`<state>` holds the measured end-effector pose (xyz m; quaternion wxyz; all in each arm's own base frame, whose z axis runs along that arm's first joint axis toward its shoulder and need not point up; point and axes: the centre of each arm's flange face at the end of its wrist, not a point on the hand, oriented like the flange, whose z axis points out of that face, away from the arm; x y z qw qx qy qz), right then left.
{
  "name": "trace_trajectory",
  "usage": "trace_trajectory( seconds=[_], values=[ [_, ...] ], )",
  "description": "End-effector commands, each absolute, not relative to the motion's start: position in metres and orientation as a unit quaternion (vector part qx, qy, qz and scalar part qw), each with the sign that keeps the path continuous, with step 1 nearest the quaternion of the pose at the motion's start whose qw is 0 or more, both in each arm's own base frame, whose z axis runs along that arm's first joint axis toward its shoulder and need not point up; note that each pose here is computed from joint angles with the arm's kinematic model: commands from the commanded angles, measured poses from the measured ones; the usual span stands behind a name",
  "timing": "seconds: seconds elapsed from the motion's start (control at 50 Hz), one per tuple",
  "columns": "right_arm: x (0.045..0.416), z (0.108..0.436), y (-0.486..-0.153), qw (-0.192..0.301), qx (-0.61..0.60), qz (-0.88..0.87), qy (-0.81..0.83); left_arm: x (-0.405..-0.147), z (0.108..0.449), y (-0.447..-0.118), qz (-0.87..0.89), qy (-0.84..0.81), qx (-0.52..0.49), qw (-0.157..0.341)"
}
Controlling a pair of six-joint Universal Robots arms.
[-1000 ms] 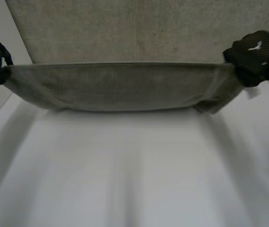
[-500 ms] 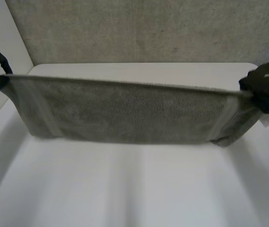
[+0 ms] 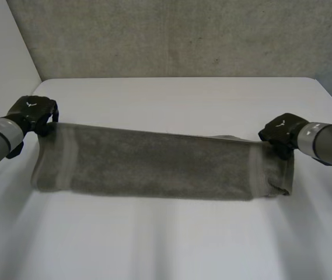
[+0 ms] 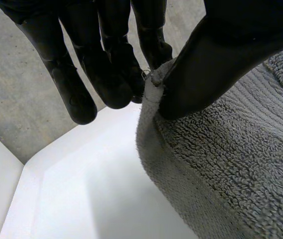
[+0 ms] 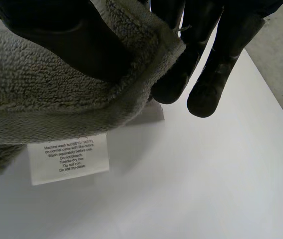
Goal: Fold the towel.
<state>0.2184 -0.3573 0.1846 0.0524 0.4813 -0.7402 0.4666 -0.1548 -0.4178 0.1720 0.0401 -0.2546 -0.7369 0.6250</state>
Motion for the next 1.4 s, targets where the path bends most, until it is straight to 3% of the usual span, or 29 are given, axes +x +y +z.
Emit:
trace_trajectory(
  seconds=[0.02,0.22,0.68,0.88,0.98,1.08,1.18,1.32,1.4],
  values=[
    [0.234,0.164,-0.373,0.048,0.484,0.469,-0.737,-0.168,0.159,-0.437,0.632,-0.731,-0.255,0.033],
    [0.251,0.146,-0.389,0.06,0.493,0.507,-0.705,-0.166,0.155,-0.445,0.635,-0.733,-0.244,0.015],
    [0.259,0.141,-0.405,0.078,0.483,0.547,-0.679,-0.165,0.15,-0.446,0.631,-0.736,-0.245,0.005],
    [0.257,0.154,-0.409,0.091,0.467,0.565,-0.674,-0.167,0.161,-0.444,0.636,-0.733,-0.242,-0.004],
    [0.254,0.176,-0.408,0.09,0.446,0.585,-0.672,-0.166,0.167,-0.44,0.635,-0.734,-0.241,-0.004],
    [0.247,0.223,-0.387,0.059,0.401,0.611,-0.68,-0.158,0.175,-0.427,0.622,-0.747,-0.235,-0.005],
    [0.238,0.243,-0.357,0.056,0.385,0.608,-0.692,-0.155,0.183,-0.41,0.617,-0.751,-0.234,0.0],
    [0.226,0.211,-0.309,0.01,0.362,0.555,-0.749,-0.155,0.195,-0.388,0.618,-0.748,-0.241,0.012],
    [0.223,0.196,-0.299,0.002,0.347,0.555,-0.756,-0.158,0.196,-0.38,0.616,-0.748,-0.248,0.023]
  ],
)
